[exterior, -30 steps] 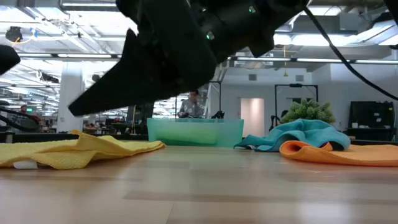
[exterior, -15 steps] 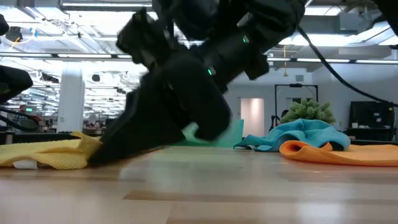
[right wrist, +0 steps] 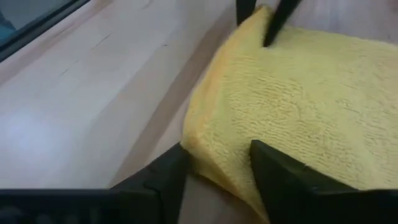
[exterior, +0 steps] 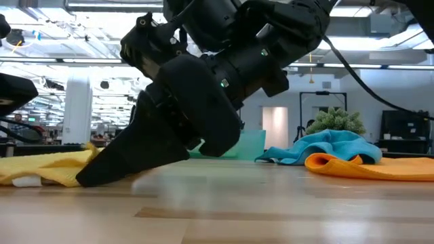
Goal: Roll microfiber towels into tight, uniform cylinder then place into a basket
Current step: Roll the yellow microfiber cloth
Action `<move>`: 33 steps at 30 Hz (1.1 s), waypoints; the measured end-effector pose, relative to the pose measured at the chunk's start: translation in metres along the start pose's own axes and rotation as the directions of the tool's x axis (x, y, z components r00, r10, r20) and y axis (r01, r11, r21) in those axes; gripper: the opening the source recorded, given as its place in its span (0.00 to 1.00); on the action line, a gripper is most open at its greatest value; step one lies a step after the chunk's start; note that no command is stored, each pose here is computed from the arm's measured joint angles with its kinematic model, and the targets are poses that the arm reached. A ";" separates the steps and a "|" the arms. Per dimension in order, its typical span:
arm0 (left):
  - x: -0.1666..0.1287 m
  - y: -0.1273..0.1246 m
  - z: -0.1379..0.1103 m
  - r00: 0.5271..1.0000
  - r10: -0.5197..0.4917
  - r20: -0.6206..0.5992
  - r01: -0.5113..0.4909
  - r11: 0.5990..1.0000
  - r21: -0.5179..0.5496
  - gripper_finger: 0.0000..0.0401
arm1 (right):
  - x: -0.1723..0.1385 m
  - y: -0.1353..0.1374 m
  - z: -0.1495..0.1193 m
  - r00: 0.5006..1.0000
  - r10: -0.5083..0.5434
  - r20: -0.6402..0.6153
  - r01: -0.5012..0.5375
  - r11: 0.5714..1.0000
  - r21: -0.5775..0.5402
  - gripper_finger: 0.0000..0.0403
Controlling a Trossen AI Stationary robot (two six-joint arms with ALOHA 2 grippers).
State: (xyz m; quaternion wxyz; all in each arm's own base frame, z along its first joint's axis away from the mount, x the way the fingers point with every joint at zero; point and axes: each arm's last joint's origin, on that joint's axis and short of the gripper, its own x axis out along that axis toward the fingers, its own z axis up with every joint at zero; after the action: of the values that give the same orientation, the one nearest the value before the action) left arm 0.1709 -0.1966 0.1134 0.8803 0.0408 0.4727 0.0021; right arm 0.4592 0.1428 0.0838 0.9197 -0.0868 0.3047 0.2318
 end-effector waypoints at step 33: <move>-0.065 -0.013 0.077 0.990 0.054 -0.133 -0.066 0.994 -0.089 0.01 | -0.086 0.037 0.074 0.959 -0.279 -0.045 0.279 0.960 -0.004 0.03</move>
State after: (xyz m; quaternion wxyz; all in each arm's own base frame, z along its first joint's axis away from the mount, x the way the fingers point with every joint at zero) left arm 0.1984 -0.2179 0.2091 0.8479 0.0137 0.5272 0.0533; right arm 0.4191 0.1653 0.1941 0.9362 -0.1329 0.3105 0.0974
